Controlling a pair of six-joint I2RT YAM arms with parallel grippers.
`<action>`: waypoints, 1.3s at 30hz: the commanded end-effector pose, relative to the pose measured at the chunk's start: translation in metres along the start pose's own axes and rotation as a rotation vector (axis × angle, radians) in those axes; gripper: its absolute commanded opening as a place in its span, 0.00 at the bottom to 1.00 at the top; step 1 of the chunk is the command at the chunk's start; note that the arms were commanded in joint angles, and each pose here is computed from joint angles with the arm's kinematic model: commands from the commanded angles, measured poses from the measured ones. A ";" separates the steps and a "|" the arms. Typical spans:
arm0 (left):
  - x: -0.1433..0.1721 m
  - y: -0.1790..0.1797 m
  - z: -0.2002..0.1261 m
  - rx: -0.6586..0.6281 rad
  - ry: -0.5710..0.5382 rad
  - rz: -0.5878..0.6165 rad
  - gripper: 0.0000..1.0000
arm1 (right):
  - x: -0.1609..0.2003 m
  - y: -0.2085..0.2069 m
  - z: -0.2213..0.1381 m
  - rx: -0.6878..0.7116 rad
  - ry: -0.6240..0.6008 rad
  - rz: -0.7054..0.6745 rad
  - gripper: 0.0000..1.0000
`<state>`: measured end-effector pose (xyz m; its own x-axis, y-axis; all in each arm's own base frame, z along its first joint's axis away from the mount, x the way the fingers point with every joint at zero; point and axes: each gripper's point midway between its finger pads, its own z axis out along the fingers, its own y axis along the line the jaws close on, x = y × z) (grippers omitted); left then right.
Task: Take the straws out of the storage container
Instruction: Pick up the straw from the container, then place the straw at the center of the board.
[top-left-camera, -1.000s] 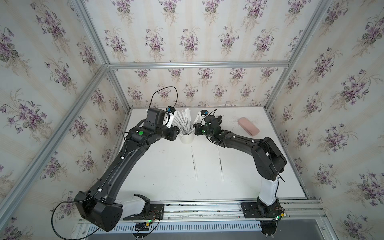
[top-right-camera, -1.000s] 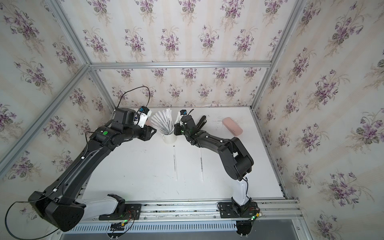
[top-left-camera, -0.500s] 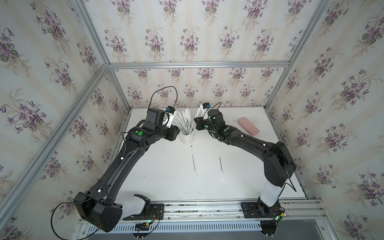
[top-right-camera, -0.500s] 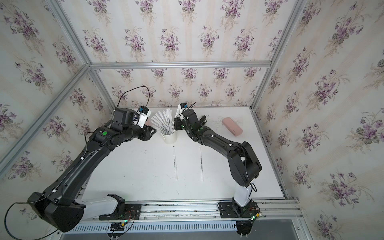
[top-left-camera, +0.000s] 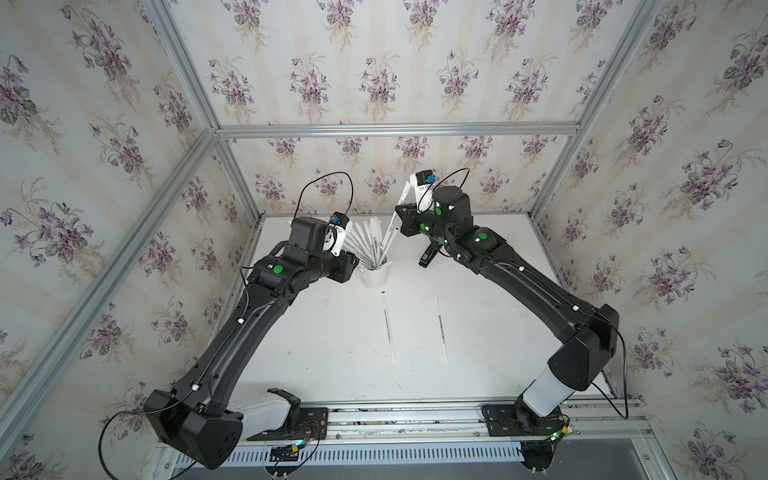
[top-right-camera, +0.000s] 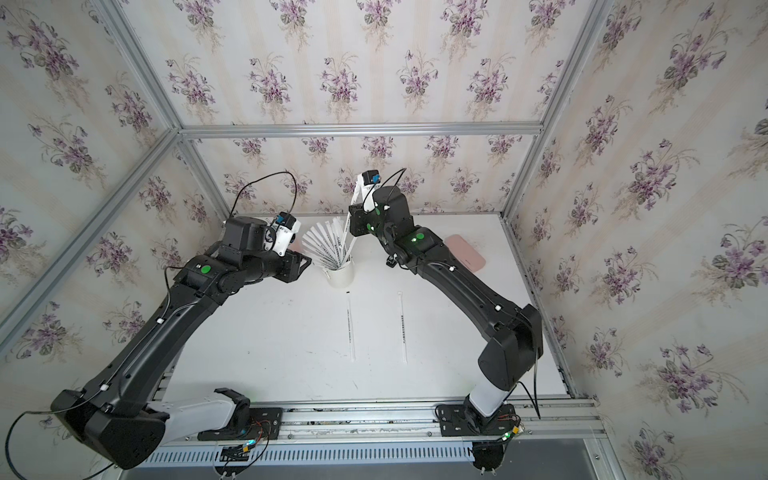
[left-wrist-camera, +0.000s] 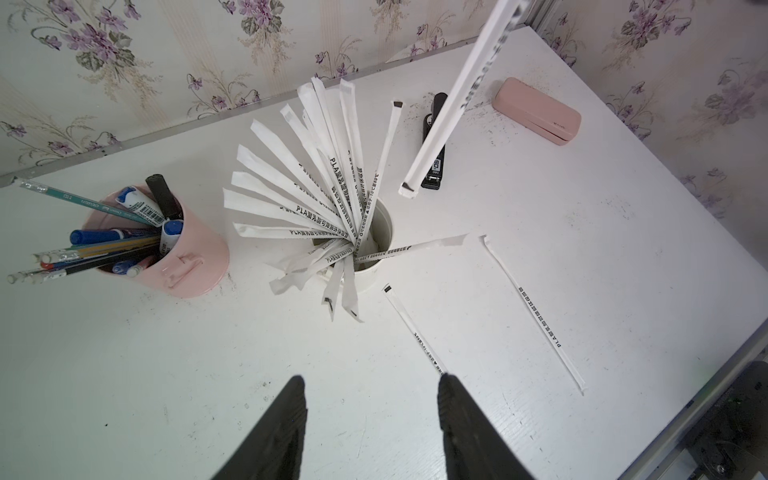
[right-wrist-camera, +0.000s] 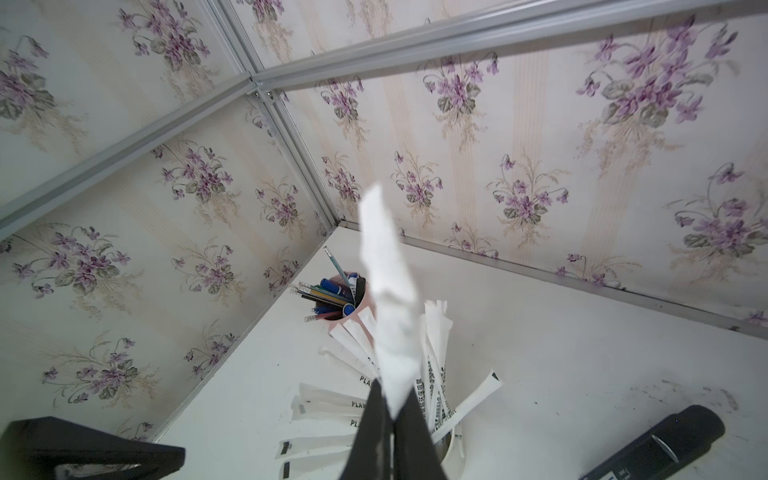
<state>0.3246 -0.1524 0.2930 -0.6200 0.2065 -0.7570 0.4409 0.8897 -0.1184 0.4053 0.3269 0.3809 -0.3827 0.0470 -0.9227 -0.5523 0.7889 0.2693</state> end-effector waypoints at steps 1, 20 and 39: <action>-0.007 -0.001 -0.003 0.001 -0.033 0.014 0.52 | 0.017 -0.017 -0.021 0.102 0.146 -0.038 0.02; -0.007 -0.018 -0.001 0.095 -0.028 0.013 0.52 | 0.286 -0.125 -0.123 0.321 1.155 0.313 0.00; -0.005 -0.024 -0.001 0.107 -0.023 0.027 0.53 | 0.345 -0.148 -0.083 0.311 1.312 0.399 0.06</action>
<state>0.3136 -0.1724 0.2940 -0.6177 0.2226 -0.7542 0.5133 0.8408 -0.1722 0.2929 0.1761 0.0462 -0.9718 -0.1642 0.1692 -0.1269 0.9691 0.2114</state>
